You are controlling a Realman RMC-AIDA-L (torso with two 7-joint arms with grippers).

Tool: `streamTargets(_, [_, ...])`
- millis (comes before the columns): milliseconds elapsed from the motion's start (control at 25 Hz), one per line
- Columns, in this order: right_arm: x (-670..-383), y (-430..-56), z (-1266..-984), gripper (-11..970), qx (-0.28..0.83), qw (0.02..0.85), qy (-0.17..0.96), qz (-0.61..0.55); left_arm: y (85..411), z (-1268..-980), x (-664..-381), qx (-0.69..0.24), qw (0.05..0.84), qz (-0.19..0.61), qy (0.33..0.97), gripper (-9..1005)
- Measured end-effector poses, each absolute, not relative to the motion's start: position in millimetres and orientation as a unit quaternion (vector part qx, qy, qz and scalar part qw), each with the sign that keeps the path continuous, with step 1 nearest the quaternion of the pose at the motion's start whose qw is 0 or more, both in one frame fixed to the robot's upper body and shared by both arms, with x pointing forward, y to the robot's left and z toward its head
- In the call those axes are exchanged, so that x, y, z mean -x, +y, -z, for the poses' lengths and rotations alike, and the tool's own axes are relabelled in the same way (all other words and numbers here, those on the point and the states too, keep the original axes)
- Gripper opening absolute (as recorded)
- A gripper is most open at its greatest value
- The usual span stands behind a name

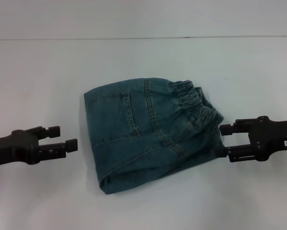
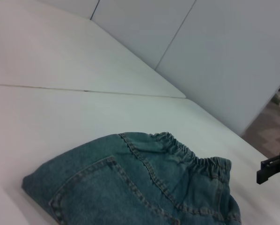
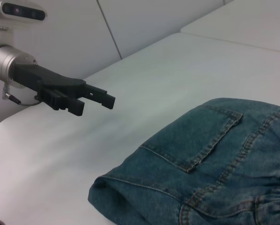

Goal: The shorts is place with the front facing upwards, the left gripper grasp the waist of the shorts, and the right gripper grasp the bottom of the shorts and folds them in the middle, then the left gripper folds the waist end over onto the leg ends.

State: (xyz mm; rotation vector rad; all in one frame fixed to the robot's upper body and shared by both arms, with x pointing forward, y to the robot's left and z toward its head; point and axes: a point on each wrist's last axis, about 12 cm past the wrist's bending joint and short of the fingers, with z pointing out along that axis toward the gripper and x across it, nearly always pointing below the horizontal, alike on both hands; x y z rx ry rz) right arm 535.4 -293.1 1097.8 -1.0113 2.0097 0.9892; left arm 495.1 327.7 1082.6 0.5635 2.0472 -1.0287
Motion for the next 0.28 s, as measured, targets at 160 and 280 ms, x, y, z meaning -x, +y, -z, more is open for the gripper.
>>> streamTargets(160, [-536.8, -293.2, -1097.4, 797, 0.386, 0.337, 0.773, -0.375, 326.5, -1082.2, -495.3, -0.222, 0.379, 0.405, 0.802, 925])
streamTargets(280, [-537.5, -293.4, -1096.7, 796, 0.384, 0.338, 0.774, -0.373, 325.5, -1082.2, -495.7, -0.223, 0.378, 0.407, 0.801, 925])
